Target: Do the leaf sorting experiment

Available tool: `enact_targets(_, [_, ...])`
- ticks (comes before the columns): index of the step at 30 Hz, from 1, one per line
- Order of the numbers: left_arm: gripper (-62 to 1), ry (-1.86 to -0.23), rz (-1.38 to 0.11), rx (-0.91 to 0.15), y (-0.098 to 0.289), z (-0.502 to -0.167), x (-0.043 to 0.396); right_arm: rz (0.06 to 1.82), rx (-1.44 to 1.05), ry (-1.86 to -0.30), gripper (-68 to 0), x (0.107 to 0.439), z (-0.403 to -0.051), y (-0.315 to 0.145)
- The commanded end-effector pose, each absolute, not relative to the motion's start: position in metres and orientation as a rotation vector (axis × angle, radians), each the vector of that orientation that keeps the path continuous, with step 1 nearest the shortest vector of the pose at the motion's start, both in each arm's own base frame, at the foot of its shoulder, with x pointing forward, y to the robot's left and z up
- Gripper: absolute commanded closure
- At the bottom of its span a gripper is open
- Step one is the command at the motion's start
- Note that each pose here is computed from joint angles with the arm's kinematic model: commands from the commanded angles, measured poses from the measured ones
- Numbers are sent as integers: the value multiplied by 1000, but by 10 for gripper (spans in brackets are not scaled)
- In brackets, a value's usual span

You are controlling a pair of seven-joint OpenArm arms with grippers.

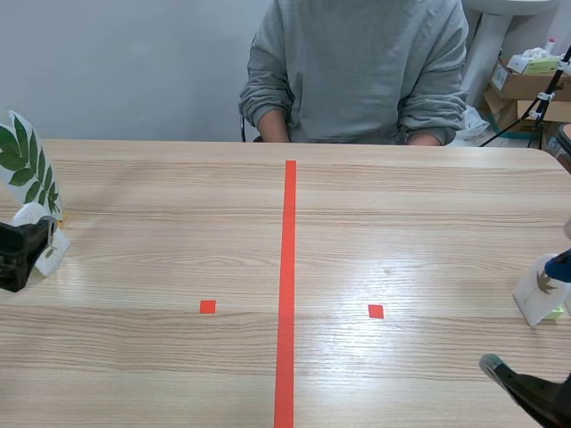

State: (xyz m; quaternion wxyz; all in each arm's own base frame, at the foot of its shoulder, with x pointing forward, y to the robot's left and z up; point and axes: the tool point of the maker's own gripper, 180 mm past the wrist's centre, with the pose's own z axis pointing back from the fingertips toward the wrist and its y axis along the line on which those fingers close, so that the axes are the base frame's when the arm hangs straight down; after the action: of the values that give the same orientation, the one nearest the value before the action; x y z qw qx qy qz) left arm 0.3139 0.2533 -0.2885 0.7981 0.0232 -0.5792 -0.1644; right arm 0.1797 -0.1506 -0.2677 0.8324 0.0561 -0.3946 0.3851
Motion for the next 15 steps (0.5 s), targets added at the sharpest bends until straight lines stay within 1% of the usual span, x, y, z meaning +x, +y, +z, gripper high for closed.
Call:
enact_targets(1, [-588,-1264,-420,18,237,-275,301,822,123,-858,-638,183,-264,-148])
enact_targets(3, [-588,-1256,-529,-54,205,-265,280,821,124,-860,-638,183,-263,-148])
enact_targets(6, [-588,-1235,-638,-166,161,-255,249,819,130,-866,-638,183,-262,-147])
enact_targets(10, [-587,-1214,-702,-276,117,-243,218,813,147,-880,-638,184,-260,-144])
enact_targets(15, [-587,-1171,-721,-331,88,-237,196,783,205,-910,-638,184,-255,-137])
